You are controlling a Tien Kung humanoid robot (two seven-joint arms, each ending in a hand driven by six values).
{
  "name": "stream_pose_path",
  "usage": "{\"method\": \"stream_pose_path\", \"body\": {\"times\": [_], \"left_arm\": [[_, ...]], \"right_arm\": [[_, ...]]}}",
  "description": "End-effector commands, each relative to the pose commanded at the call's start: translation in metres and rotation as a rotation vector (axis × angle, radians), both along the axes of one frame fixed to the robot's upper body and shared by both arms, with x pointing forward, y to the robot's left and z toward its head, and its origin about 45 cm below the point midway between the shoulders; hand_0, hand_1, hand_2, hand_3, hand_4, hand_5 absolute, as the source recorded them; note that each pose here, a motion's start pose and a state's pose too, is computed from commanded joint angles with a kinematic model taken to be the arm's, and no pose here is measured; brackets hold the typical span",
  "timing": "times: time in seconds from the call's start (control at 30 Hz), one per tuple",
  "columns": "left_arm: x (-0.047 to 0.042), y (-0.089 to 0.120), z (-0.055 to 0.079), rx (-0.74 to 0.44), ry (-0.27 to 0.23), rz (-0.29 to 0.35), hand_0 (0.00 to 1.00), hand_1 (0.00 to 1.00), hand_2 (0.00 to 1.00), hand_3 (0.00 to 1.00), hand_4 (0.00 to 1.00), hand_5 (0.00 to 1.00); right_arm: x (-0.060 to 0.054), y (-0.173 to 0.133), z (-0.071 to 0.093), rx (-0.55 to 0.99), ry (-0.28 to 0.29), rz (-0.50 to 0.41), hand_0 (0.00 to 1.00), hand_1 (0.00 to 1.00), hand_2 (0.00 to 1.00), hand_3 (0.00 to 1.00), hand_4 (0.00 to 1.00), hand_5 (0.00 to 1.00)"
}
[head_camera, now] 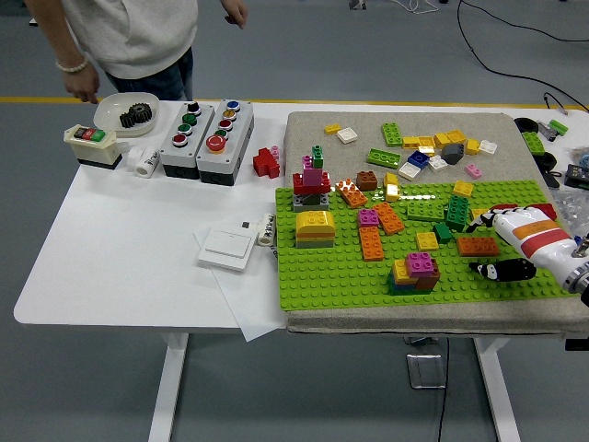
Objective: Pick up the brick,pile it on top of brick,press brick,pick up the brick,pile it on top of brick,press brick
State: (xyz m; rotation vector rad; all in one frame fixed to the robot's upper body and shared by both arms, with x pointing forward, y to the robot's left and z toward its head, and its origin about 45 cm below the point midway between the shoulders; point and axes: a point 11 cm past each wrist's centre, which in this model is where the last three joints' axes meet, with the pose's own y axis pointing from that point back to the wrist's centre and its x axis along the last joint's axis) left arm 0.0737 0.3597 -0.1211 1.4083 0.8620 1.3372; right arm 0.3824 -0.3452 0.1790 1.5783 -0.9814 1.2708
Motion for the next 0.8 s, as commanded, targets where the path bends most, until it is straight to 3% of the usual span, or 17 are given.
{"method": "stream_pose_path", "body": {"times": [0.8], "left_arm": [[0.0053, 0.001, 0.001, 0.004, -0.009, -0.003, 0.849, 0.819, 0.81, 0.595, 0.683, 0.683]], "right_arm": [[0.015, -0.001, -0.002, 0.018, 0.09, -0.049, 0.58, 0.595, 0.657, 0.637, 0.851, 0.38]]}}
